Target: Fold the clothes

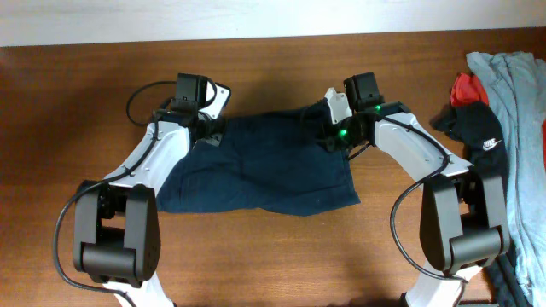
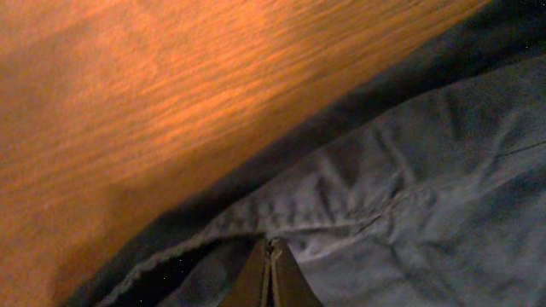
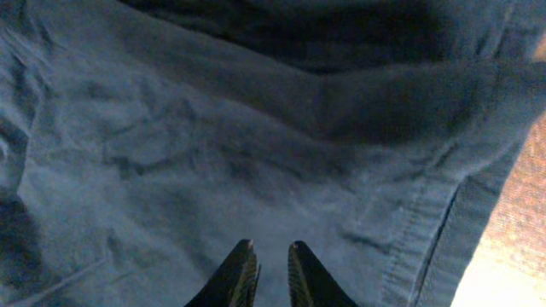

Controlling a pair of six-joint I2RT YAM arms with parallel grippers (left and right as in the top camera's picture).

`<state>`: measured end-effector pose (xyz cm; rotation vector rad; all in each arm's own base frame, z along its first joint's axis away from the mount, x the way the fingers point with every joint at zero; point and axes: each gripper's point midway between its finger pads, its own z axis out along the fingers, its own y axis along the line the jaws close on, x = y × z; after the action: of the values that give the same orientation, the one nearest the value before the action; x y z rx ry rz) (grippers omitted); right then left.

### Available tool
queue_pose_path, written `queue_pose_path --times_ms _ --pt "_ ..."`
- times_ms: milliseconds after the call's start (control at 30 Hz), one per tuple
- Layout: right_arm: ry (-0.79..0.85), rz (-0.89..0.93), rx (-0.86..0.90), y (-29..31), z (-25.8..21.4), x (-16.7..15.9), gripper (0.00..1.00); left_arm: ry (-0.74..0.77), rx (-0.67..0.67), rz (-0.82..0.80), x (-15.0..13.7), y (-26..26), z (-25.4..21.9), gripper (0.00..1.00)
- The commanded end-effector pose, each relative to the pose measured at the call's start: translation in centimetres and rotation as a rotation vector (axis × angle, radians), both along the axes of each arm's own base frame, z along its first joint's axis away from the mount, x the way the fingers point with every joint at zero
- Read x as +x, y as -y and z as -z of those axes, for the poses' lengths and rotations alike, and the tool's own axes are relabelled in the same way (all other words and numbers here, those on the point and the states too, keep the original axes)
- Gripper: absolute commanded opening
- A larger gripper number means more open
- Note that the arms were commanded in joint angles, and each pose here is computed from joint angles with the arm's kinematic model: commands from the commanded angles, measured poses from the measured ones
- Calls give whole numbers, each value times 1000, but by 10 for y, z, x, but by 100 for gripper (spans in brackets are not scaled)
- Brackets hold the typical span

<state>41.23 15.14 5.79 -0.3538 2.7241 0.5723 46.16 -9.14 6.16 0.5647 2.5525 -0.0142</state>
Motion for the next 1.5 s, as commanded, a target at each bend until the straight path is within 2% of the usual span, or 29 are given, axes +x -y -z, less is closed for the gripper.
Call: queue_pose_path --times_ms 0,133,267,367,433,467,500,567,667,700,833,933,1100,1367,1400,1467 --pt "-1 -33 10 -13 9 -2 19 -13 41 -93 -3 -14 -6 6" --pt "44 -49 16 -25 29 15 19 -80 51 -96 -19 -16 0 10" --pt "67 125 -91 1 61 42 20 -100 95 -127 -30 -29 -10 14" --pt "69 195 -110 24 61 50 20 -87 152 -236 -40 -57 -32 24" --pt "67 223 -105 38 51 53 20 -78 166 -314 -47 -79 -46 35" --pt "58 228 -79 42 40 52 21 -77 157 -357 -51 -89 -53 44" --pt "52 225 -60 42 35 51 24 -78 149 -388 -54 -97 -56 47" --pt "39 168 66 34 2 42 32 -99 103 -504 -64 -123 -61 60" --pt "50 113 185 24 -37 29 46 -201 -30 -543 -81 -136 -50 69" --pt "55 108 204 24 -47 26 49 -241 -87 -558 -88 -140 -45 76" --pt "82 77 217 23 -84 7 60 -357 -279 -620 -109 -152 -27 83" --pt "74 76 215 23 -96 -5 63 -419 -346 -648 -118 -156 -10 91" --pt "25 80 209 24 -92 -15 64 -511 -397 -599 -122 -142 29 93" --pt "14 68 201 25 -90 -19 64 -551 -468 -575 -109 -131 68 89" --pt "14 68 201 25 -90 -19 64 -562 -466 -571 -110 -129 73 80" --pt "15 68 201 25 -90 -19 64 -583 -460 -556 -110 -122 81 68"
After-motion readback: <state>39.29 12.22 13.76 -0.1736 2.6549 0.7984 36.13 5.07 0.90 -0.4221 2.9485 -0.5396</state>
